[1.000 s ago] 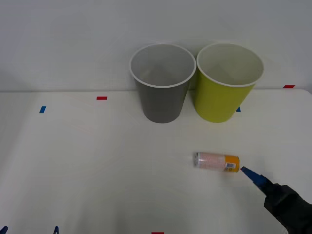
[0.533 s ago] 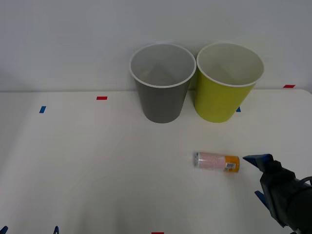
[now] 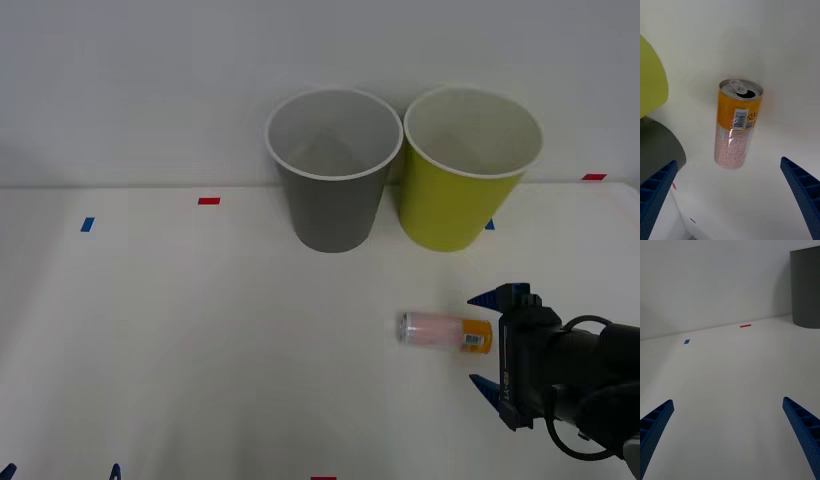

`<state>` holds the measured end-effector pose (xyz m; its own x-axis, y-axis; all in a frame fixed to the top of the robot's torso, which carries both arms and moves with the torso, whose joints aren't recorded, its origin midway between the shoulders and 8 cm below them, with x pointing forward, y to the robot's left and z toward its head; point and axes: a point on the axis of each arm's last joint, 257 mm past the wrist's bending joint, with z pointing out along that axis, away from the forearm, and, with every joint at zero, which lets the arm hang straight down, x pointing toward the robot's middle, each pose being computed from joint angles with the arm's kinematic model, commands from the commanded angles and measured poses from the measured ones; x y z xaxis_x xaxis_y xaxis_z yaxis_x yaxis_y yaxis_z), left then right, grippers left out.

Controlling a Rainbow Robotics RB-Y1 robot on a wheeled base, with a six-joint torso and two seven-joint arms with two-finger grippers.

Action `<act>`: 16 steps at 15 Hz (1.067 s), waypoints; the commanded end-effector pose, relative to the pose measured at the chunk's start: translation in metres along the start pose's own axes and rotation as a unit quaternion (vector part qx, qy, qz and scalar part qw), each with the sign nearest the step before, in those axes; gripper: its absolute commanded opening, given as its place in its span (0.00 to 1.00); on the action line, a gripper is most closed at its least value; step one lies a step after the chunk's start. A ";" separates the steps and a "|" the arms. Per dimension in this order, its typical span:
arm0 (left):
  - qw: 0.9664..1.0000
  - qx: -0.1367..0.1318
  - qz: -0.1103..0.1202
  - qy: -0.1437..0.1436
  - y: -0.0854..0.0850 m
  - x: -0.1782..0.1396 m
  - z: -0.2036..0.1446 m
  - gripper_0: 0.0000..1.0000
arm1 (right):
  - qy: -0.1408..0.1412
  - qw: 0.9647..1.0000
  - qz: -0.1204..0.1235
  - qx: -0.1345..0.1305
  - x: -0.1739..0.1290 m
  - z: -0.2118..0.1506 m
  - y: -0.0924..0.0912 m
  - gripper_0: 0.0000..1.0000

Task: Put cans in the gray bin and PET bottles in the light green bin.

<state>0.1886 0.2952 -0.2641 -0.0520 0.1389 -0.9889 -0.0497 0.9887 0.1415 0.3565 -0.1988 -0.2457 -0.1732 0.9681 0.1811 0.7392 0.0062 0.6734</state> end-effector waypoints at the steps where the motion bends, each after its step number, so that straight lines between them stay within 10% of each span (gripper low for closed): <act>1: 1.000 0.000 0.000 0.000 0.000 0.000 0.000 1.00 | -0.005 0.998 0.026 0.064 0.002 0.012 -0.016 0.94; 16: 1.000 0.000 0.000 0.000 0.000 0.000 0.000 1.00 | -0.033 0.992 0.085 0.093 -0.020 0.054 0.007 0.91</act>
<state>0.1886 0.2952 -0.2642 -0.0520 0.1389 -0.9889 -0.0497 0.9887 0.1414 0.3962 -0.2034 -0.2820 -0.0076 0.9736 0.2280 0.8607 -0.1097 0.4972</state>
